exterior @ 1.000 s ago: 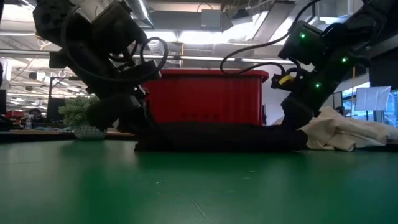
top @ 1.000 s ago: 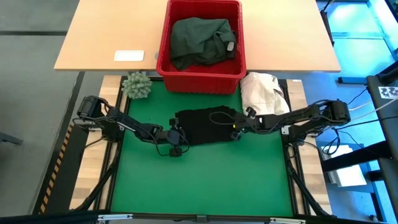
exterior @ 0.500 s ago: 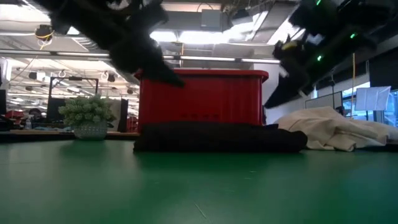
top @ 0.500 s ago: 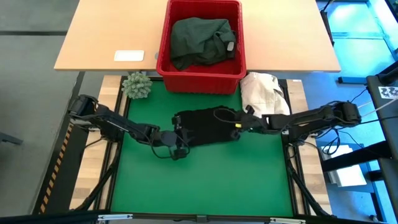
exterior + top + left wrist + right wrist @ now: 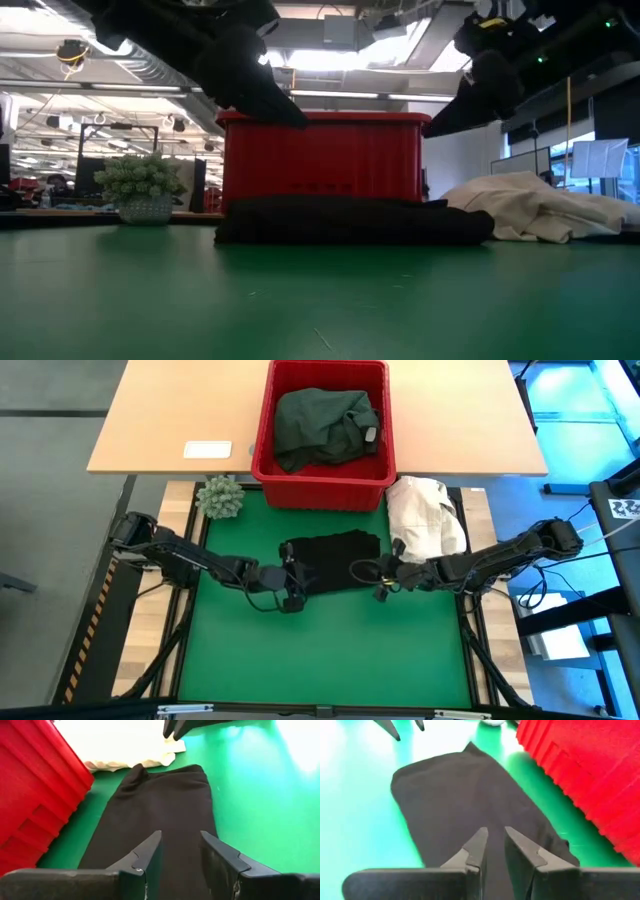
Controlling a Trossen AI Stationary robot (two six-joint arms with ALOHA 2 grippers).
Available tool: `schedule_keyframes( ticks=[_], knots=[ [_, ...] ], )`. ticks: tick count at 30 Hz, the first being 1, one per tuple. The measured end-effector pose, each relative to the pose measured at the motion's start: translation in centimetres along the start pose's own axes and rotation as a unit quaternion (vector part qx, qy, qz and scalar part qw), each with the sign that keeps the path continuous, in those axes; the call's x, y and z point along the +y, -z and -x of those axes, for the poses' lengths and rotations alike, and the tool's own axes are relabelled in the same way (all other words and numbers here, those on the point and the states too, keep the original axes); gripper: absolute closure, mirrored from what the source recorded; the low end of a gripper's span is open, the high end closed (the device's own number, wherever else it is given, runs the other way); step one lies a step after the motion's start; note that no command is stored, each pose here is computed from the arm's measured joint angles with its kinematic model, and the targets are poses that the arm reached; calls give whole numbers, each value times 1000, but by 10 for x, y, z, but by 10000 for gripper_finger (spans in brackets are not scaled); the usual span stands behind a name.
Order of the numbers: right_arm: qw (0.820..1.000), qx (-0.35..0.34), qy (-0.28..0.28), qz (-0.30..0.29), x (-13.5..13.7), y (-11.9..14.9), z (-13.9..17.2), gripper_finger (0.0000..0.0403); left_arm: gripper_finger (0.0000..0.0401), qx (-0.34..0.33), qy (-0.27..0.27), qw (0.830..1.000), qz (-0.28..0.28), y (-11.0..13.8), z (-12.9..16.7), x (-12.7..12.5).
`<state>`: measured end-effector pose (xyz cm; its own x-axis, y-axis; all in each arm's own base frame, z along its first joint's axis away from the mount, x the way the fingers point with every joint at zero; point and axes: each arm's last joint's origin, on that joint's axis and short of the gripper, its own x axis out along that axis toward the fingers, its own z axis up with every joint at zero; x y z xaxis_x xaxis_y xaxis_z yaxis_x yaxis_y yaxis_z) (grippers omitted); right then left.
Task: Fold laundry
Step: Move the folded black shirt to the bottom right of the table
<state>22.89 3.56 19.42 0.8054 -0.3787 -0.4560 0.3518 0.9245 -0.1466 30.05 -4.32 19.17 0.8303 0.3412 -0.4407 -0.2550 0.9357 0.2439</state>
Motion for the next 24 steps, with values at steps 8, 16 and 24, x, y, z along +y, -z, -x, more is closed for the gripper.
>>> schedule_keyframes(
  ticks=[8,16,24],
  knots=[
    [1000,-10,13,-5,-2,-2,-1,343,279,1,-3,1000,21,0,-1,2],
    [1000,-3,9,-3,0,0,-4,343,279,0,-3,1000,22,0,-1,2],
    [1000,-16,7,-13,2,-2,-7,343,279,-1,-2,1000,22,0,-1,1]
  ],
)
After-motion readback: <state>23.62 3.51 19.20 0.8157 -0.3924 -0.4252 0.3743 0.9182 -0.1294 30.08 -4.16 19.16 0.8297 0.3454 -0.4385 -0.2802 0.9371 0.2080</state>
